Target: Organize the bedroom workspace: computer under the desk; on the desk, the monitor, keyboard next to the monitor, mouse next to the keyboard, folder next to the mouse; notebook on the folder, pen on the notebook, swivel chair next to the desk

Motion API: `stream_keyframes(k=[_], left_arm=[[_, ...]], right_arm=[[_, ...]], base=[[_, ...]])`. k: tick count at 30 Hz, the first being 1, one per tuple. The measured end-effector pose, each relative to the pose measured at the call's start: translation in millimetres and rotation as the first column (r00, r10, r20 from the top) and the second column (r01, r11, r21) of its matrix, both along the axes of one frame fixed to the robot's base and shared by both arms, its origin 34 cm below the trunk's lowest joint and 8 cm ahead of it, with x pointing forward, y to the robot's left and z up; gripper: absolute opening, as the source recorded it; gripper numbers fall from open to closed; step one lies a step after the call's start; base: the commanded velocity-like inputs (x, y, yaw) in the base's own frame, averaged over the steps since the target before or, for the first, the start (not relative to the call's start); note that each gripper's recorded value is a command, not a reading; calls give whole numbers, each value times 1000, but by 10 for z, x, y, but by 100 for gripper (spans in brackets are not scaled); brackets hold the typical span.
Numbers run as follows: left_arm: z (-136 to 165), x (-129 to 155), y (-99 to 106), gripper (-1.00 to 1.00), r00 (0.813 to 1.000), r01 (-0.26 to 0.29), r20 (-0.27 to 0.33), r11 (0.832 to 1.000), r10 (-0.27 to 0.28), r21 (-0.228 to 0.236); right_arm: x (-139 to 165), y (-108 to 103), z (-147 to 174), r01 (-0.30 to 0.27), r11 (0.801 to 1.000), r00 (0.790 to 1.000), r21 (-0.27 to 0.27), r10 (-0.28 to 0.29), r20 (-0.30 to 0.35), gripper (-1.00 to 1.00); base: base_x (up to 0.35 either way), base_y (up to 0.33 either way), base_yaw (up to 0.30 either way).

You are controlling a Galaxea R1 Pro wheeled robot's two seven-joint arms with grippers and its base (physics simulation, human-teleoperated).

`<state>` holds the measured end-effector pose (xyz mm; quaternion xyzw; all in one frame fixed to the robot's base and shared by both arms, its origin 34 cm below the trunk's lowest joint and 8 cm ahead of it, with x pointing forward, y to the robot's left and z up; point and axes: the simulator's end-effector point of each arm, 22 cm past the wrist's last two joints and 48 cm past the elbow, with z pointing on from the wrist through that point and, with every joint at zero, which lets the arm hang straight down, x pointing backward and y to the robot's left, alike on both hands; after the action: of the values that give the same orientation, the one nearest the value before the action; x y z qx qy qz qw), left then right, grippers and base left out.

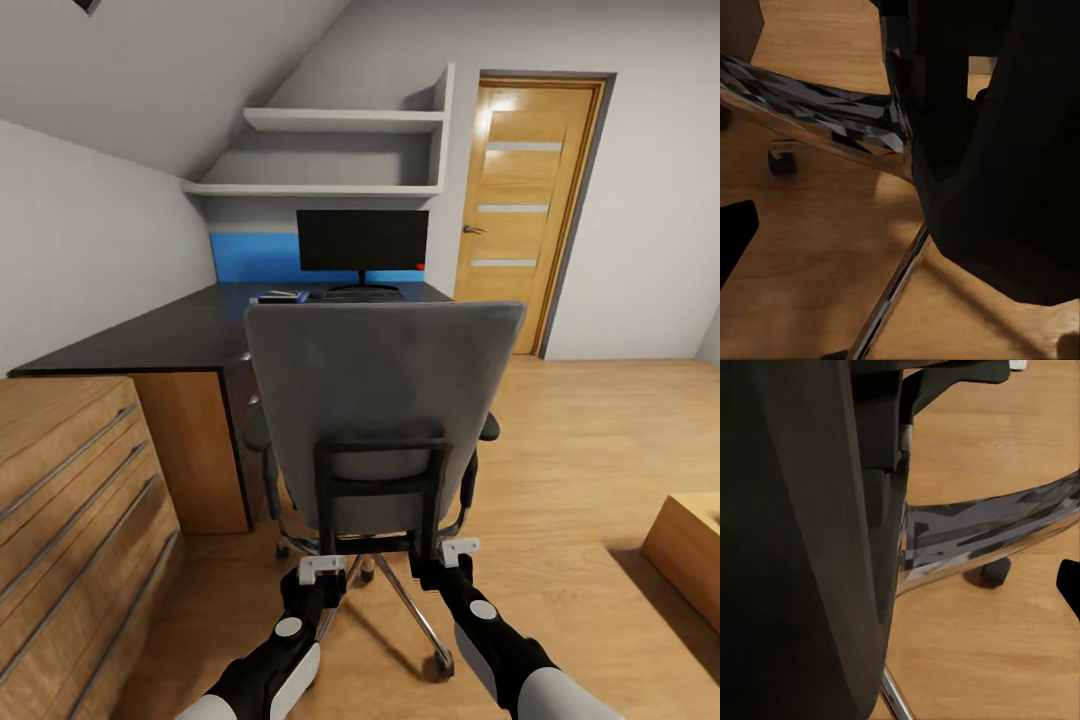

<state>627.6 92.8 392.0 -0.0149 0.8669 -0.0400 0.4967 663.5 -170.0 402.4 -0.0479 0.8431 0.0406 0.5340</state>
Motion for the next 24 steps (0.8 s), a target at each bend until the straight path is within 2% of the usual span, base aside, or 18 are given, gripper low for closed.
stream_keyframes(k=[12,24], left_arm=[[9,5,-2,100,1000,-1,2,1000,1,-2],[12,7,-3,100,1000,-1,3,1000,1,-1]], right_arm=[[-1,0,-2,0,1000,1000,-1,0,0,100],[-1,0,-2,-1,1000,1000,-2,1,0,100]], base=[[326,0,3],[326,0,88]])
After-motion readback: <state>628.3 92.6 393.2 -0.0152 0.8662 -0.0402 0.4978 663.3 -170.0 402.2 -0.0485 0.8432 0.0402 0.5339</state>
